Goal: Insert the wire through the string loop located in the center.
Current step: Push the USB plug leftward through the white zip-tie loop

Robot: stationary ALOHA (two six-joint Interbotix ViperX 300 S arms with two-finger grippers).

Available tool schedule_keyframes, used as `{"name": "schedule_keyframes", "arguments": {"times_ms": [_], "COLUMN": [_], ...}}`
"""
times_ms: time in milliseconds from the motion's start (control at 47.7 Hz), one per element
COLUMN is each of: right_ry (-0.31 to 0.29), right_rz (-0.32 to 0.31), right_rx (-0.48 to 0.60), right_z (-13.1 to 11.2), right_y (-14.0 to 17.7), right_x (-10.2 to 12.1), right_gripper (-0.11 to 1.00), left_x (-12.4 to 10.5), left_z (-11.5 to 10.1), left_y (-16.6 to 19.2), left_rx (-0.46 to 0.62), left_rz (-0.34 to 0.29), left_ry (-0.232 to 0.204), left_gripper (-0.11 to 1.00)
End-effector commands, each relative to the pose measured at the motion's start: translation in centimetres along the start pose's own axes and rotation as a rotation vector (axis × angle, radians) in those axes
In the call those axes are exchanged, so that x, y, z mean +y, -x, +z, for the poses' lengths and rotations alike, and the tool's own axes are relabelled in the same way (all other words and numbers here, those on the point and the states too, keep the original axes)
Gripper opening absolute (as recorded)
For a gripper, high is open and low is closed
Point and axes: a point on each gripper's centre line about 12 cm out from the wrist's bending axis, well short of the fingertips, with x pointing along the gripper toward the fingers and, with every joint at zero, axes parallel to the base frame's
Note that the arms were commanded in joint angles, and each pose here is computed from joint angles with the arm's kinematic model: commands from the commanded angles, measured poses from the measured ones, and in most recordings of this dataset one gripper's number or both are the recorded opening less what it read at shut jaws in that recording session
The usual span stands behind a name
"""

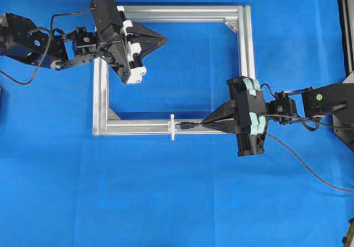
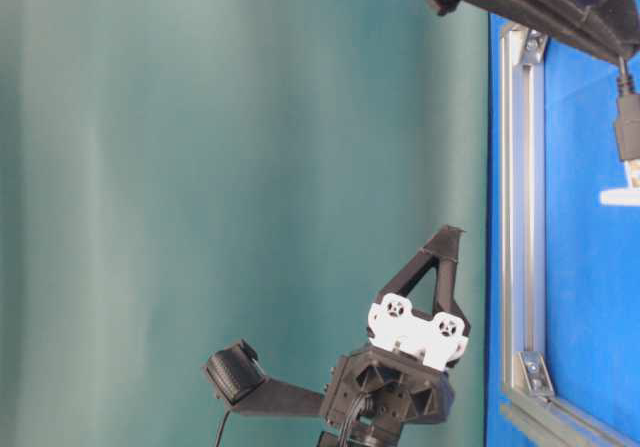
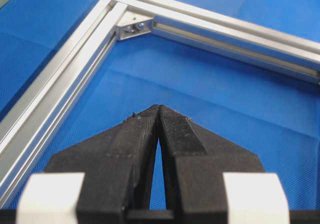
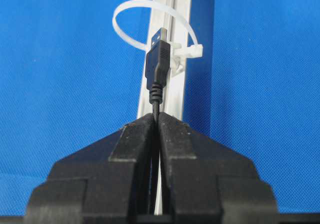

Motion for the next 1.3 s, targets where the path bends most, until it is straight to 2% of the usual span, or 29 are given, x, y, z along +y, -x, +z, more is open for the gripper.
{"name": "schedule_keyframes", "arguments": {"times_ms": [0,754,1278], "right_ry": [-0.003,-0.003,0.002], "right_rz": [0.003,0.005,0.016], "right_rx": [-0.040,-0.055,-0.071], "right_z": [1.0,1.4,3.1], "right_y": [0.2,-0.1,-3.5], "right_x": [0.1,0.1,0.7], "right_gripper": [-0.02,-0.02,-0.02], "left_x": [-0.2,-0.2,-0.2], "left_z": [1.3,1.3,1.2], "left_y": [0.2,0.2,0.3], "left_rx": [-0.038,-0.038,-0.038], "left_rz": [-0.007,-0.007,-0.007], "left_ry": [-0.001,-0.001,-0.001], "left_gripper": [0.00,0.00,0.00]}}
